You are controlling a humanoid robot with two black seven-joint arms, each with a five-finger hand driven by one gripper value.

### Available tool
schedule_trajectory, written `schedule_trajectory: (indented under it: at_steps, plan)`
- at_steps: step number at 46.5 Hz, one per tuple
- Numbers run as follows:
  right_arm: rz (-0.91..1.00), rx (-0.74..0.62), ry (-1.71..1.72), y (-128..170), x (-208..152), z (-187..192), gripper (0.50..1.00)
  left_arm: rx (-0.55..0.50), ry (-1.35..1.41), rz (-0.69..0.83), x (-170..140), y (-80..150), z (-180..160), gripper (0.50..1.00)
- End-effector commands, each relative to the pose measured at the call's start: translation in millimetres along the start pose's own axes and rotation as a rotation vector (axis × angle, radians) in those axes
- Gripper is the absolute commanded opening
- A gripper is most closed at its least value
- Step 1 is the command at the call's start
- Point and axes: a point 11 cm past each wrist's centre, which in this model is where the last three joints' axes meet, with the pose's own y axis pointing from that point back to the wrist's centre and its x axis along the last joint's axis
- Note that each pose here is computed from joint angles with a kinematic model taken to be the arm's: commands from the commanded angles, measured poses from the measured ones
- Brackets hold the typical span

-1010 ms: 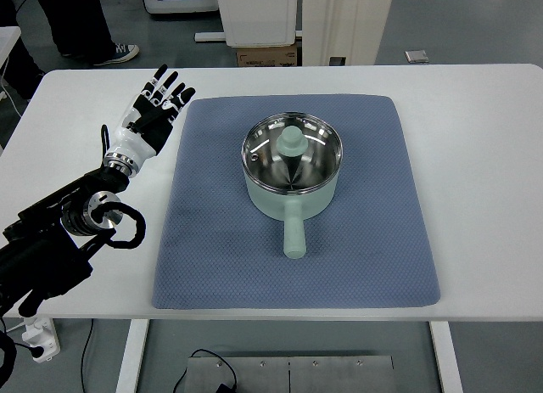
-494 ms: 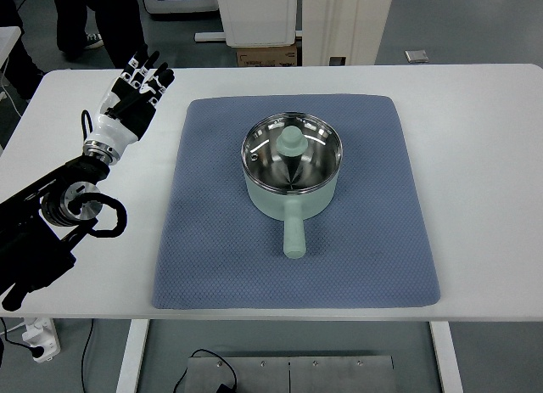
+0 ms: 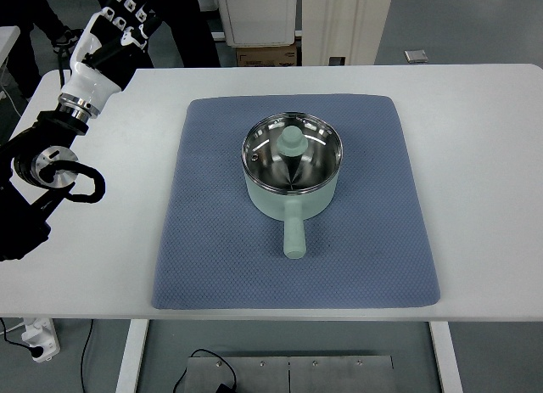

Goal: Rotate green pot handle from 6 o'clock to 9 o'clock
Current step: 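Raise the left hand and swing it over the green saucepan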

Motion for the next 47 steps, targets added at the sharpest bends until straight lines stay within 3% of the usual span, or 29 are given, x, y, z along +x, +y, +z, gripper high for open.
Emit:
schedule_trajectory:
  at_steps: [1,11,22,47]
  plan:
    - [0.000,0.000,0.000,0.0,0.1,-0.2,1.000,-0.022,-0.025,-0.062,-15.9,-11.3,18.1,1.000]
    - [0.000,-0.001,0.000,0.0,0.0,0.7,1.000,-0.053,-0.166,-0.262,-70.2,-36.5,53.8,1.000]
    - [0.000,0.000,0.000,0.0,0.1,-0.2,1.000,-0.085,-0.269,-0.458,-126.9,-40.7,86.7,1.000]
    - [0.000,-0.001,0.000,0.0,0.0,0.7,1.000,0.080,-0.539,-0.894,-228.8,-23.7,71.4,1.000]
